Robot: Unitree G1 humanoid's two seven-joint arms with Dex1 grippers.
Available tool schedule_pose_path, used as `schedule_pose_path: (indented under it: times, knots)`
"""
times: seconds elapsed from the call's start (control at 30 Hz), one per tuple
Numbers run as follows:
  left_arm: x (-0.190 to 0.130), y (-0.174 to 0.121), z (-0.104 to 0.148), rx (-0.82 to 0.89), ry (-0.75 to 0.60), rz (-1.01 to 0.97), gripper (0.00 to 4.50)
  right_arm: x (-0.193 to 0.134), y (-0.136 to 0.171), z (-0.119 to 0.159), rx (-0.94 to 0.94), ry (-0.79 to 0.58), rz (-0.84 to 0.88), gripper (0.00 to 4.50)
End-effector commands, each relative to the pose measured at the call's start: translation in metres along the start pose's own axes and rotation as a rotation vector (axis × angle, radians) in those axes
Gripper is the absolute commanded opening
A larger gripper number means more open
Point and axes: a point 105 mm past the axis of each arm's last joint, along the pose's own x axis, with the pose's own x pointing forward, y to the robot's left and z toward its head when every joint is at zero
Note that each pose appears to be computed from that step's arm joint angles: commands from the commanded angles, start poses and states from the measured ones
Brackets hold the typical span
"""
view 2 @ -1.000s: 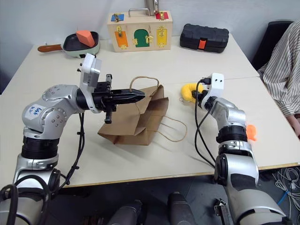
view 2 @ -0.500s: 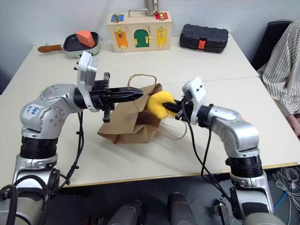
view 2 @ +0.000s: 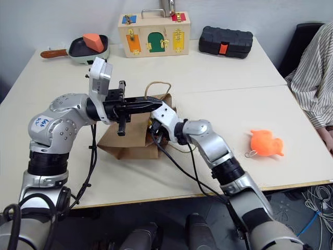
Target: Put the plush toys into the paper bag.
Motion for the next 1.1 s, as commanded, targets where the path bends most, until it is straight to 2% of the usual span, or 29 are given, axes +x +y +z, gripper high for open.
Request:
schedule_pose_path:
  times: [0.03, 0.13, 0.2, 0.33, 0.37, 0.47, 0.57, 0.73, 1.03, 1.1]
  knots:
    - [-0.001, -0.004, 0.010, 0.055, -0.016, -0.005, 0.00, -0.007, -0.013, 0.016, 0.049, -0.086, -0.046, 1.08]
    - [-0.005, -0.003, 0.010, 0.055, -0.015, 0.008, 0.00, -0.031, -0.013, 0.029, 0.083, -0.163, -0.036, 2.11]
    - [-0.006, -0.002, 0.010, 0.055, -0.016, 0.015, 0.00, -0.059, -0.008, 0.036, 0.079, -0.200, -0.015, 2.93]
    - [-0.008, -0.002, 0.010, 0.053, -0.020, 0.025, 0.00, -0.116, 0.000, 0.044, 0.103, -0.241, -0.019, 4.29]
    - [-0.009, -0.001, 0.010, 0.051, -0.021, 0.027, 0.00, -0.132, 0.001, 0.045, 0.124, -0.248, -0.034, 4.43]
    - [-0.011, 0.000, 0.010, 0.046, -0.025, 0.033, 0.00, -0.185, -0.009, 0.033, 0.160, -0.180, -0.181, 4.43]
    - [-0.012, 0.000, 0.010, 0.045, -0.027, 0.033, 0.00, -0.241, -0.036, 0.001, 0.197, 0.005, -0.498, 4.43]
    - [-0.010, -0.001, 0.013, 0.055, -0.042, 0.028, 0.00, -0.308, -0.057, -0.054, 0.274, 0.239, -0.905, 4.43]
    - [-0.009, -0.002, 0.014, 0.056, -0.050, 0.035, 0.00, -0.317, -0.067, -0.112, 0.319, 0.367, -1.035, 4.43]
    - [-0.011, -0.001, 0.015, 0.058, -0.051, 0.042, 0.00, -0.316, -0.068, -0.119, 0.333, 0.366, -1.029, 4.05]
